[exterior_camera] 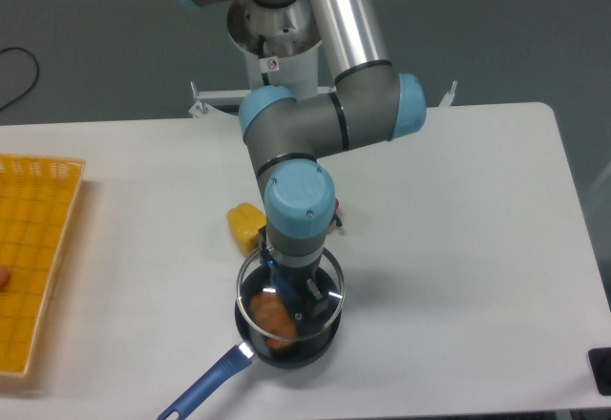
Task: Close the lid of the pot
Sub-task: 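Lower the glass lid onto the saucepan rim, then hold the lid seated on the saucepan and open the gripper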
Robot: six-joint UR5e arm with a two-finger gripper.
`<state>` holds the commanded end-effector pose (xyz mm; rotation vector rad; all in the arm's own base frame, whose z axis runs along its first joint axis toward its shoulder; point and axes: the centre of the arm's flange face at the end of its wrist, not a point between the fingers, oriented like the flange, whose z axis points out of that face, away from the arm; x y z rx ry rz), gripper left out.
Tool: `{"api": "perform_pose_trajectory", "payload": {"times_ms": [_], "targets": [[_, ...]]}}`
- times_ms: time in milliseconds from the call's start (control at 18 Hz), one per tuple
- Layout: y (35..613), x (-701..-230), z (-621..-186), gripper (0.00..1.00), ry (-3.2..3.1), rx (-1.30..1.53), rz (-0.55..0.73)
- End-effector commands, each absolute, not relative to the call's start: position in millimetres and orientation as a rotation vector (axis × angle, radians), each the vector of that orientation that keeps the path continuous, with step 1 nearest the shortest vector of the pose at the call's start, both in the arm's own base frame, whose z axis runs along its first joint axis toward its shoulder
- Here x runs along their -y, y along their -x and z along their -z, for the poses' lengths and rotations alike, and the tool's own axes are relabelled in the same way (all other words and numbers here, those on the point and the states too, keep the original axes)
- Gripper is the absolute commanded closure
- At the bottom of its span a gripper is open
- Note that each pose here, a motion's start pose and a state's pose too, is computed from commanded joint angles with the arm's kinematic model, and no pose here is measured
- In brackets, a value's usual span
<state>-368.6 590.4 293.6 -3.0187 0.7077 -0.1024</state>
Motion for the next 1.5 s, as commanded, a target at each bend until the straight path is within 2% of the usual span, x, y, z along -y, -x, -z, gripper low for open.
{"api": "perform_pose_trajectory", "payload": {"times_ms": [1500], "targets": [[365, -605, -280, 0.46, 3.038, -0.688, 0.097]]}}
